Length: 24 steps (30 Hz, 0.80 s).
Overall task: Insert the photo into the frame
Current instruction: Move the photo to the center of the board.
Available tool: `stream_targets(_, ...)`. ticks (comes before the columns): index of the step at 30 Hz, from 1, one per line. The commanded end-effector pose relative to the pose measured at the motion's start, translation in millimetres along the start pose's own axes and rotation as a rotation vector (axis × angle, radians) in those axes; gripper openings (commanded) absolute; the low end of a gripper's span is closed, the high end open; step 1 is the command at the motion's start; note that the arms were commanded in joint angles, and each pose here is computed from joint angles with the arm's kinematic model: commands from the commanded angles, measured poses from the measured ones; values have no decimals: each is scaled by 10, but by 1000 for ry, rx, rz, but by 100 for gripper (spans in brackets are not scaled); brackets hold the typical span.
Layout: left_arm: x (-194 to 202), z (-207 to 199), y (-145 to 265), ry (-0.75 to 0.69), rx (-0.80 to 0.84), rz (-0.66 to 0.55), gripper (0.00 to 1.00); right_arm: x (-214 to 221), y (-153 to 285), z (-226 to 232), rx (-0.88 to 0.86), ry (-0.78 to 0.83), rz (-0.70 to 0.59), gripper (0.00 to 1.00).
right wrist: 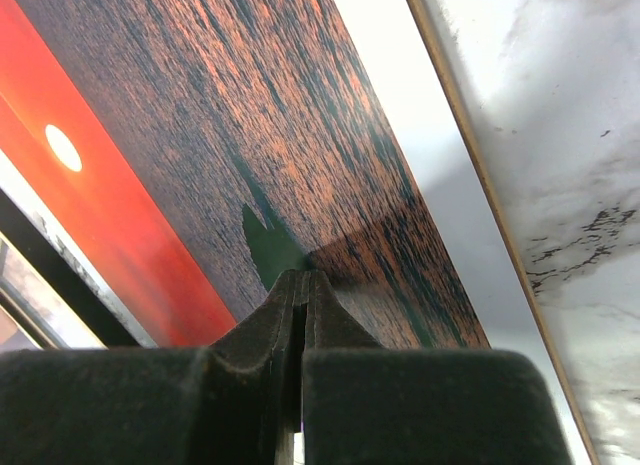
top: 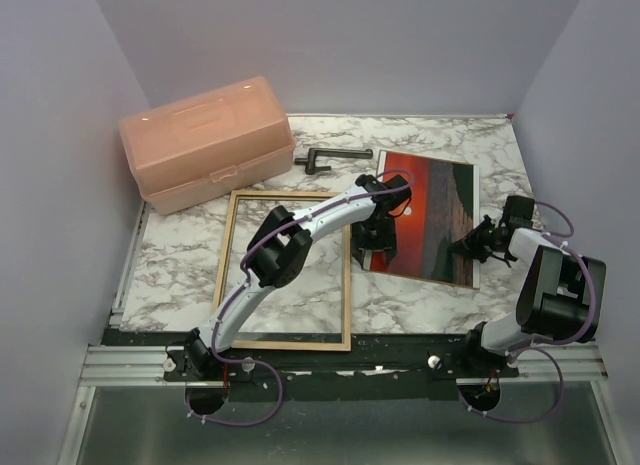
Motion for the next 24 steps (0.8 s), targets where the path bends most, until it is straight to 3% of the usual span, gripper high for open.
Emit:
stream_targets(1,82,-141,-11,-30,69,-22,45,176,-67,-195,93,6,53,1)
stream_targets(5,42,-204,93,-41,124,-69,41,179,-74,-197,92,5,55,1)
stream_targets(8,22,-256,142,-50,167,-99,32,178,-80,-199,92,7,56,1)
stream_targets(13,-10,-278,242,-49,212,-146,0,178,-83,-194,86,10,59,1)
stream_targets(24,96,33,501,-21,251,-221,0,274,-63,-14,-100,38,147,3)
Point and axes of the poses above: each gripper's point midway between its finger pads, its own y axis back along the fingers, its own z axis along the line the jaws close on, x = y × z, the point moved 6 cm from there along y, back along the fingers, and after that the axes turned 7 degrees about y, right-handed, at the moved point
